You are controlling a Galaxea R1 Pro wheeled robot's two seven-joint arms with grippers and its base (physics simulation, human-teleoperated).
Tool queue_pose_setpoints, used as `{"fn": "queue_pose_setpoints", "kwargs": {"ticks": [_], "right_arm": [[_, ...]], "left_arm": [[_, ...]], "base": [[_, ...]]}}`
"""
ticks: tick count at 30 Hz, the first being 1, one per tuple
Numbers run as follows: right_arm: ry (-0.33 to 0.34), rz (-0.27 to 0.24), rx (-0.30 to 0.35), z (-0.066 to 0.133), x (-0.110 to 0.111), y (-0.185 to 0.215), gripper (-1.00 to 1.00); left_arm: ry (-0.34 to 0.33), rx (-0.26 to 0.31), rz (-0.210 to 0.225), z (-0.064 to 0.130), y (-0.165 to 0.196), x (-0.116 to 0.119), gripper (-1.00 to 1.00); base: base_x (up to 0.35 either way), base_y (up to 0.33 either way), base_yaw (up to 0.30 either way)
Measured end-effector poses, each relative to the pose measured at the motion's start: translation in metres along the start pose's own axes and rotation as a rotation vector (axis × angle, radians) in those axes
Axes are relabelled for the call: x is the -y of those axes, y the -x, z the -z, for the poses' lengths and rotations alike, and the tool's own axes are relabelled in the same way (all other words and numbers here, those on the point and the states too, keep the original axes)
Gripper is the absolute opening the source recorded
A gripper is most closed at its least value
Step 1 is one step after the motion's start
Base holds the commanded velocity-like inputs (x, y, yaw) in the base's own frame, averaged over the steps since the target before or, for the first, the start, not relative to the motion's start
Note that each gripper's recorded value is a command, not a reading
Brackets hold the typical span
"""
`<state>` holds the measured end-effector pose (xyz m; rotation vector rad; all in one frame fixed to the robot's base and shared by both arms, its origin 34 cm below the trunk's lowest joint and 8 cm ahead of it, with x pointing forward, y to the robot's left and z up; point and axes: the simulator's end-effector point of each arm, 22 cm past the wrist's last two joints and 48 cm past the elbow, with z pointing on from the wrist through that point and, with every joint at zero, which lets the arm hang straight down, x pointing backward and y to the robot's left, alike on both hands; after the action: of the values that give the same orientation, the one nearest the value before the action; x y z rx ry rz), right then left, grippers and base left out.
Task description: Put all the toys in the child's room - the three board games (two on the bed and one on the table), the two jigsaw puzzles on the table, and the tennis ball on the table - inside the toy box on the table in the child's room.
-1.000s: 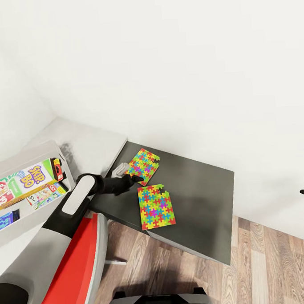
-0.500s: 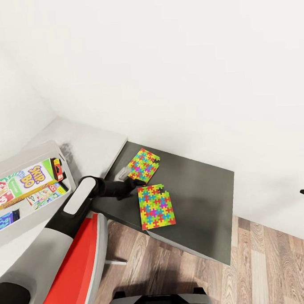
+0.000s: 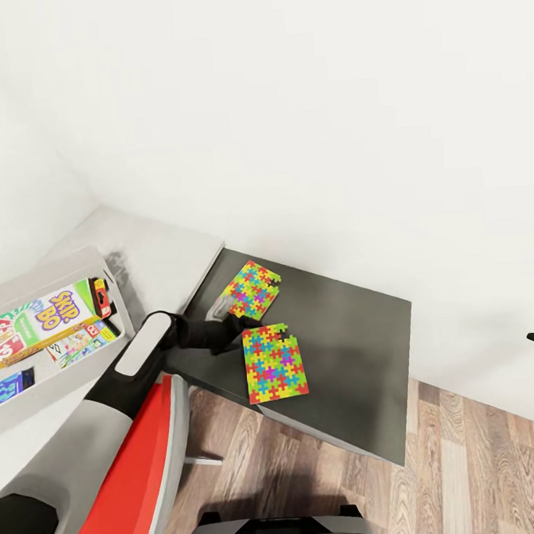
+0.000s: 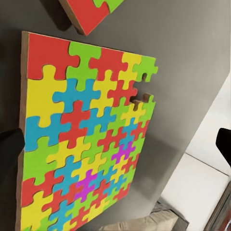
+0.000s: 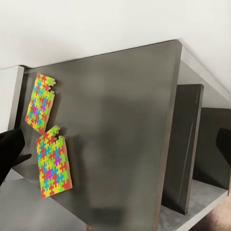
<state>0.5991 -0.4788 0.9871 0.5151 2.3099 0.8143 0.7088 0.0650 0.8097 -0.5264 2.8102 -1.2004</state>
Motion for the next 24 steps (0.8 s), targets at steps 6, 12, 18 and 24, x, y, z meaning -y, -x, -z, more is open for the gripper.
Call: {"fn": "queue_pose_setpoints", "kwargs": {"ticks": [6, 12, 18, 24], "right_arm": [[0.0, 0.0, 0.0, 0.0, 0.0, 0.0, 1.0], [0.0, 0.0, 0.0, 0.0, 0.0, 0.0, 1.0], [0.0, 0.0, 0.0, 0.0, 0.0, -0.0001, 1.0], [0.0, 0.0, 0.0, 0.0, 0.0, 0.0, 1.0]], "left_arm": [[0.001, -0.003, 0.005, -0.001, -0.0005, -0.0007, 1.0], [-0.001, -0.002, 0.004, -0.0008, 0.0012, 0.0007, 1.0], [0.0, -0.002, 0.003, -0.0009, 0.0015, 0.0009, 1.0], [0.004, -0.004, 0.004, -0.0015, 0.0012, -0.0004, 1.0]], "base": [[0.0, 0.0, 0.0], [0.0, 0.0, 0.0], [0.0, 0.0, 0.0], [0.0, 0.0, -0.02]]}}
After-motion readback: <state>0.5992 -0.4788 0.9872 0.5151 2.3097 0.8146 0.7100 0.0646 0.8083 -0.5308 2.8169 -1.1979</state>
